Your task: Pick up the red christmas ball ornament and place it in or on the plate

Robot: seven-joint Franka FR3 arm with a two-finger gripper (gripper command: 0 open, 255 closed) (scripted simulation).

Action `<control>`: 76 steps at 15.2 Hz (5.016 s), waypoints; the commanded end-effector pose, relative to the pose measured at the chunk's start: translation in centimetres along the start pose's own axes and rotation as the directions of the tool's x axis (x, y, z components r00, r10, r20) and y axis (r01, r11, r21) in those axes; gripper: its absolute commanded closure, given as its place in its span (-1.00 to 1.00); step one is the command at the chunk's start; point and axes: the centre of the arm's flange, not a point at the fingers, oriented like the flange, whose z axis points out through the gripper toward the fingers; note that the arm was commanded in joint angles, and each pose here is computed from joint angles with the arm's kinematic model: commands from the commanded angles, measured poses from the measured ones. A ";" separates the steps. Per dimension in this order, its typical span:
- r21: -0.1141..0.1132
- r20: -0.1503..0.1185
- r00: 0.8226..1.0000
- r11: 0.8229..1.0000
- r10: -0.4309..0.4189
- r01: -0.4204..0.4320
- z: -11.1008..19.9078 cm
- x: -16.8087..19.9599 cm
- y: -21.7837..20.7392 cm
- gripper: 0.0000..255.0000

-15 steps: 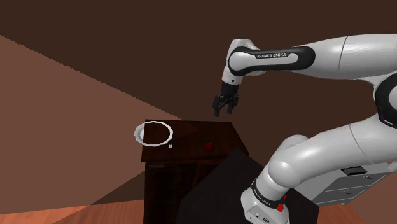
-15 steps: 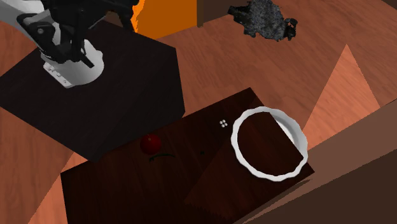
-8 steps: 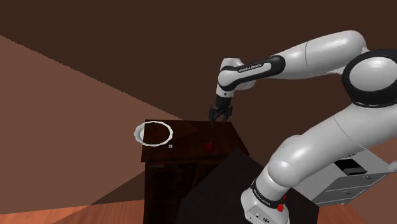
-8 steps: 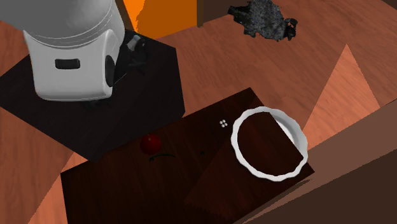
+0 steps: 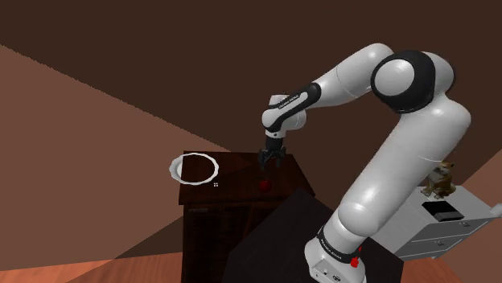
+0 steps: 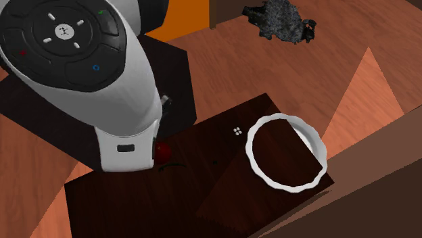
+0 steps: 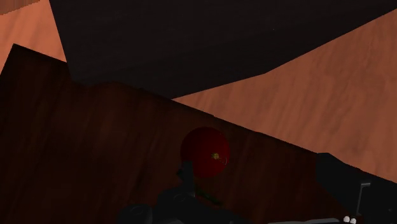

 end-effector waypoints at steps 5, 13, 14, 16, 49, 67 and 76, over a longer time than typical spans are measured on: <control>-0.009 0.041 0.999 1.000 0.017 -0.017 6.9 4.2 2.4 -1.00; -0.011 0.047 0.999 1.000 0.019 -0.019 11.4 4.6 2.7 -1.00; -0.011 0.047 0.999 1.000 0.019 -0.019 11.7 4.5 2.8 -1.00; -0.011 0.047 0.999 1.000 0.019 -0.019 11.7 4.5 2.8 -1.00; -0.011 0.047 0.999 1.000 0.019 -0.019 3.0 3.1 1.3 1.00; -0.011 0.047 0.999 1.000 0.019 -0.019 0.0 20.0 -15.1 1.00; -0.011 0.047 0.999 1.000 0.019 -0.019 -1.5 28.4 -23.4 1.00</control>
